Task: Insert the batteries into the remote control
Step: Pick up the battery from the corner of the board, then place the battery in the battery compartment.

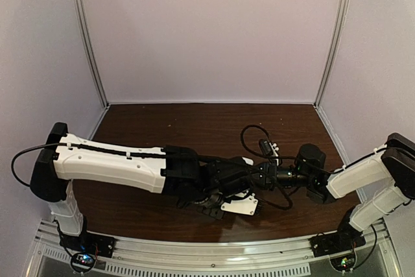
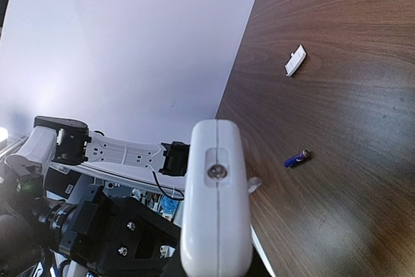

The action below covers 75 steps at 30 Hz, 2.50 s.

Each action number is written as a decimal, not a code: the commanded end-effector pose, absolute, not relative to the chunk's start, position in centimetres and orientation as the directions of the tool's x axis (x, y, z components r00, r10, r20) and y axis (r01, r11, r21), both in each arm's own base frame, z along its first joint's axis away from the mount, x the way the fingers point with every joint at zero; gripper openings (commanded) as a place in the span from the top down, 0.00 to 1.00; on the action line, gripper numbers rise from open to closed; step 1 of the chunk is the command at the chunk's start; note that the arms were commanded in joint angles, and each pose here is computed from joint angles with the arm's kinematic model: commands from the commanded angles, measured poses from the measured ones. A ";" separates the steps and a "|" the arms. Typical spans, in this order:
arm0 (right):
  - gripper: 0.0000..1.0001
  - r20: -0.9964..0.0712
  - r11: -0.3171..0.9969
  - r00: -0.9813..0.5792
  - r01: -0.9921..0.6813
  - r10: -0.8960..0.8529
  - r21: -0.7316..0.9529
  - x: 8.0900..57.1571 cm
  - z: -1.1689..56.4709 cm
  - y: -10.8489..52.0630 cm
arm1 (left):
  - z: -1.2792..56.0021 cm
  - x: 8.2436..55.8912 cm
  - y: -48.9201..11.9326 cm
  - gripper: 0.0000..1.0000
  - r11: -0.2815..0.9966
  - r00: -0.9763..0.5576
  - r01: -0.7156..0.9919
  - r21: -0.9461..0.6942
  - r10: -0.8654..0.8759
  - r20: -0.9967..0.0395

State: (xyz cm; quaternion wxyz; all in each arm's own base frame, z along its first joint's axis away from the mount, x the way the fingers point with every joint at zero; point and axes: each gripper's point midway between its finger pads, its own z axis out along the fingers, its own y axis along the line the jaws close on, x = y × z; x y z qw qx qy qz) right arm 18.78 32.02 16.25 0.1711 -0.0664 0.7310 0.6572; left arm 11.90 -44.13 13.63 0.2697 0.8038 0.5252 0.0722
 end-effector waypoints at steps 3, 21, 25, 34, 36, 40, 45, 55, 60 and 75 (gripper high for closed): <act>1.00 -0.370 0.086 -0.919 -0.362 0.138 0.928 18.9 17.8 32.5 | 14.1 12.7 -44.4 0.67 -0.269 0.416 0.790 0.550 0.895 -0.160; 1.00 -0.379 0.082 -0.910 -0.370 0.170 0.925 19.7 18.5 32.0 | 21.2 14.2 -43.5 0.38 0.012 0.298 0.824 0.566 0.842 -0.451; 1.00 -0.395 0.087 -0.892 -0.386 0.218 0.919 20.6 19.4 31.3 | 23.8 16.7 -41.6 0.43 0.247 0.148 0.841 0.481 0.750 -0.644; 1.00 -0.444 0.170 -0.830 -0.410 0.338 0.896 22.9 21.2 30.1 | 28.8 20.5 -37.4 0.38 0.628 -0.161 0.774 0.078 0.314 -0.936; 1.00 -0.432 0.177 -0.822 -0.394 0.371 0.902 23.4 21.4 29.7 | 28.4 20.3 -38.0 0.34 0.615 -0.207 0.788 0.020 0.296 -0.933; 1.00 -0.381 0.165 -0.806 -0.344 0.452 0.924 24.2 21.7 28.9 | 27.0 19.6 -40.3 0.47 0.560 -0.275 0.826 -0.064 0.302 -0.913; 1.00 -0.337 0.134 -0.790 -0.314 0.512 0.940 24.7 22.0 28.1 | 26.1 19.7 -42.5 0.57 0.550 -0.341 0.826 -0.121 0.317 -0.885; 1.00 -0.305 0.146 -0.782 -0.270 0.544 0.952 24.8 21.9 27.4 | 25.4 19.8 -44.8 0.73 0.525 -0.430 0.823 -0.216 0.329 -0.841; 1.00 -0.297 0.147 -0.780 -0.260 0.551 0.954 24.7 22.0 27.1 | 24.8 20.1 -45.1 0.76 0.541 -0.443 0.814 -0.212 0.343 -0.828; 1.00 -0.293 0.141 -0.782 -0.259 0.550 0.956 24.5 22.1 27.1 | 23.5 20.5 -45.4 0.82 0.554 -0.439 0.813 -0.178 0.383 -0.813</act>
